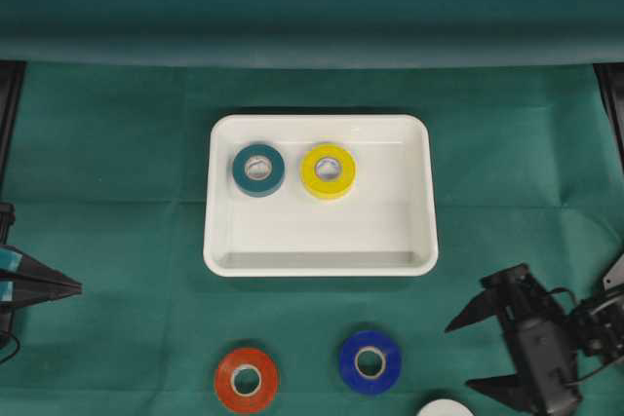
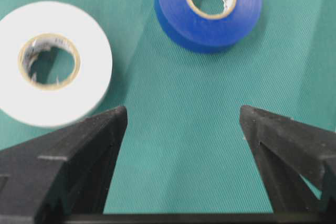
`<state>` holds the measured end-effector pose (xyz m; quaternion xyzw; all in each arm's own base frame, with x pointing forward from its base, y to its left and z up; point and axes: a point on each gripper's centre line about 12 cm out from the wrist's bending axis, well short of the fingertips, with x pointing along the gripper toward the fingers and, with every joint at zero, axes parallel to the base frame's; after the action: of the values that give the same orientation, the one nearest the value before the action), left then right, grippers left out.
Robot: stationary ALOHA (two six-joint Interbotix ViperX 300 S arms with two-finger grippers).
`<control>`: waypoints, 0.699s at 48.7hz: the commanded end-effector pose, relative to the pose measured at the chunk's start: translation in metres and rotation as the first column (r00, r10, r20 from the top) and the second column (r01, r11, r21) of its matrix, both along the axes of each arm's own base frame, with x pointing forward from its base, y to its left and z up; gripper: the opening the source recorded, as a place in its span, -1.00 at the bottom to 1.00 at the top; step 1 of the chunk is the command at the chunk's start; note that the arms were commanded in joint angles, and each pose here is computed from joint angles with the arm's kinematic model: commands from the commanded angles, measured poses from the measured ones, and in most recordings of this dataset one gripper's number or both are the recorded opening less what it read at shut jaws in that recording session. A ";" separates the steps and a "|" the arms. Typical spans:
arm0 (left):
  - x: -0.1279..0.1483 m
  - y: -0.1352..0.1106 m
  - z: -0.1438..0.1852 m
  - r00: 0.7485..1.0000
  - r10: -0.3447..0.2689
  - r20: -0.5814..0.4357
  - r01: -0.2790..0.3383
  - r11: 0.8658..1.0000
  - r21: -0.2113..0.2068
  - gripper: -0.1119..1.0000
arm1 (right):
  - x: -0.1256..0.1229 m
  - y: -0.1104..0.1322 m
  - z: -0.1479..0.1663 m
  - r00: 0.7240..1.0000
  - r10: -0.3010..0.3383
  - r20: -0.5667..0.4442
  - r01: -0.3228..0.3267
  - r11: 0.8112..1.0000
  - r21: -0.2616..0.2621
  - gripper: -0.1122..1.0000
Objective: Put the tape into the white case with the right arm.
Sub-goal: 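Retract the right gripper and move it toward the blue roll, then reach the right gripper down to the black tape roll and grasp it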
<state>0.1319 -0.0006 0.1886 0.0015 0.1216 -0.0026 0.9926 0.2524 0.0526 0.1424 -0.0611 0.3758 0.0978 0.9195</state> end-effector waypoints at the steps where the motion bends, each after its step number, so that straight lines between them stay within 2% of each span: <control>1: 0.002 0.000 0.004 1.000 0.001 0.011 -0.001 1.000 0.001 -0.80 | 0.017 0.008 0.006 1.000 0.017 0.022 -0.017 1.000 0.010 0.35; 17: 0.002 0.000 0.004 1.000 0.001 0.012 -0.001 1.000 0.002 -0.80 | 0.079 0.038 0.010 0.997 0.060 0.038 -0.061 0.998 0.018 0.35; 34: 0.002 0.000 0.004 1.000 0.002 0.012 -0.002 1.000 0.000 -0.80 | 0.132 0.074 0.007 0.992 0.110 0.064 -0.112 0.993 0.025 0.35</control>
<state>0.1319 -0.0006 0.1886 0.0023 0.1216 -0.0027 0.9926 0.3716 0.1152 0.1360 -0.0744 0.3660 0.1423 0.9166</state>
